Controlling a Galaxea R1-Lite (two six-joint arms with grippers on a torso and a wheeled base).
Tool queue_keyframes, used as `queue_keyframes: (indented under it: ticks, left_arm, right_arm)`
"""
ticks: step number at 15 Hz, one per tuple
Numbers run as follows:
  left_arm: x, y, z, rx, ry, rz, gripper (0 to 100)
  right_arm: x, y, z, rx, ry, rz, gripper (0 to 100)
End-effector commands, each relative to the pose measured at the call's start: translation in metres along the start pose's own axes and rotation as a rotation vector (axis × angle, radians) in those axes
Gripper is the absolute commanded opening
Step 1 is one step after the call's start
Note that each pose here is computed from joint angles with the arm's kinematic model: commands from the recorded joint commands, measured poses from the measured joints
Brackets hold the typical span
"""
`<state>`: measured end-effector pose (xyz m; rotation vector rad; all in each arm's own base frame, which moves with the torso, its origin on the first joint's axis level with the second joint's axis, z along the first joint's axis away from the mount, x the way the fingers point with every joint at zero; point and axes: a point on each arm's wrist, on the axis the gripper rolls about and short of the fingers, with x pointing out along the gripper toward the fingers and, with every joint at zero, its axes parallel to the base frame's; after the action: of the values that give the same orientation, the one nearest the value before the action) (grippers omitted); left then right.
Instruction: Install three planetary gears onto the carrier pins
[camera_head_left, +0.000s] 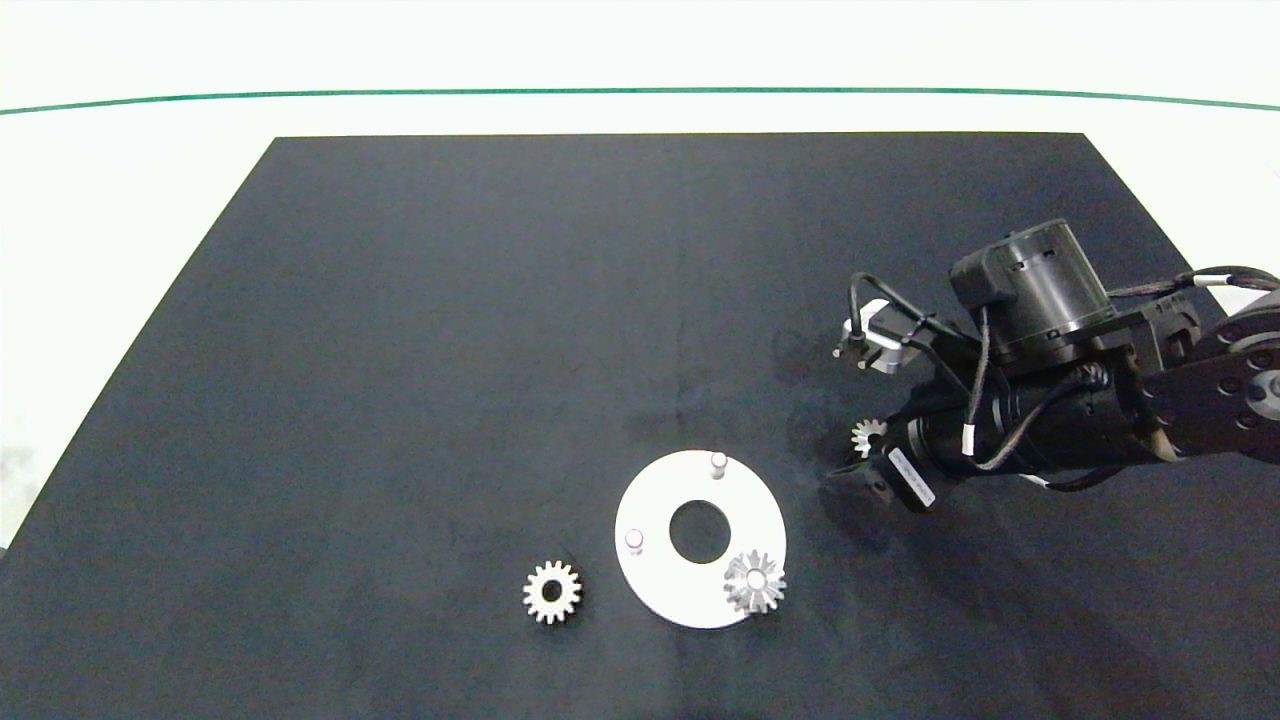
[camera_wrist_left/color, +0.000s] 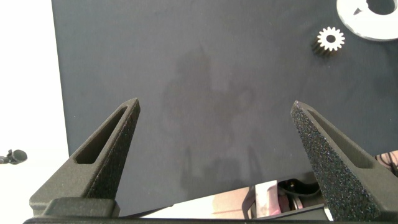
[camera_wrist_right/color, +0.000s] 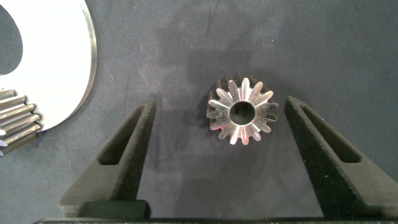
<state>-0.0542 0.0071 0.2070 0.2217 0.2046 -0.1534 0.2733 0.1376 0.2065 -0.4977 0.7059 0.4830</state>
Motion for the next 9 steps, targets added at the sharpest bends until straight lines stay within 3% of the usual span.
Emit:
queue_keyframes:
  ticks: [1,9]
  left_arm:
    - [0.0002,-0.0001,-0.0004,0.001,0.004,-0.001,100]
    - [-0.0004,0.0001,-0.0003,0.002,0.001,-0.001,100]
  right_arm:
    - [0.001,-0.0003,-0.0018,0.0,0.008,0.0,78]
    - [0.0086,-0.003,-0.0022,0.006,0.024,-0.003,61]
